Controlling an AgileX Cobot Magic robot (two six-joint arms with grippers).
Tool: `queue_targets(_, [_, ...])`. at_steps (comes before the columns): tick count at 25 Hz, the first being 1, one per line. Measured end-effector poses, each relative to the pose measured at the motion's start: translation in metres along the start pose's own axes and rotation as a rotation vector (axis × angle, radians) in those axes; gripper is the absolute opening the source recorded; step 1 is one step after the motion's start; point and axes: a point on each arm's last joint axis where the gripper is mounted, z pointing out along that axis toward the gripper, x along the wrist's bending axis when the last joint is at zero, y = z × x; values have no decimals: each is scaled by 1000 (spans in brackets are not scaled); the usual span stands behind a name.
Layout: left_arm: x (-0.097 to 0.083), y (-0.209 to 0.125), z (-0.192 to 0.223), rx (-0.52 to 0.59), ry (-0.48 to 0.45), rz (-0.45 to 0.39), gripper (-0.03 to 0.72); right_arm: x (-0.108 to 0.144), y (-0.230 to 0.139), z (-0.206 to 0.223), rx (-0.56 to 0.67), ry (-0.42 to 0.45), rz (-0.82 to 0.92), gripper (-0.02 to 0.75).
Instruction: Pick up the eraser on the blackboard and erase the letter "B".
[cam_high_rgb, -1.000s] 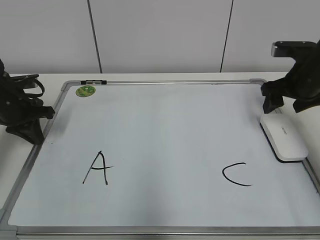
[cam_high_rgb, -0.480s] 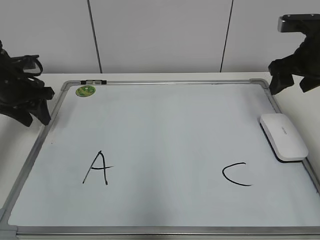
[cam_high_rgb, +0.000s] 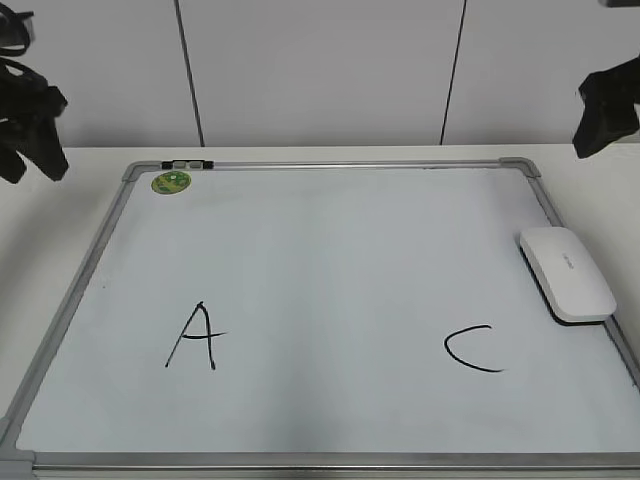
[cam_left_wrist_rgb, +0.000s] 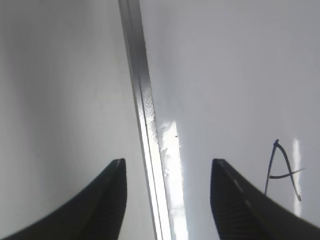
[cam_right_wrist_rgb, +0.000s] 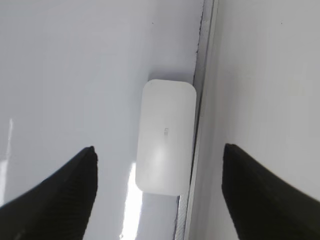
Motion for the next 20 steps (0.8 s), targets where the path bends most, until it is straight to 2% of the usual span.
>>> queue_targets(4, [-6, -7, -31, -64, 4, 14, 404, 10, -12, -29, 25, 82, 2, 592])
queue_targets(9, [-17, -19, -69, -148, -4, 24, 406, 16, -26, -64, 5, 107, -14, 592])
queue_targets(12, [-30, -26, -86, -184, -15, 40, 406, 19, -33, -86, -39, 108, -22, 592])
queue_targets(20, [-72, -49, -121, -266, -56, 148, 406, 24, -51, -128, -151, 96, -37, 591])
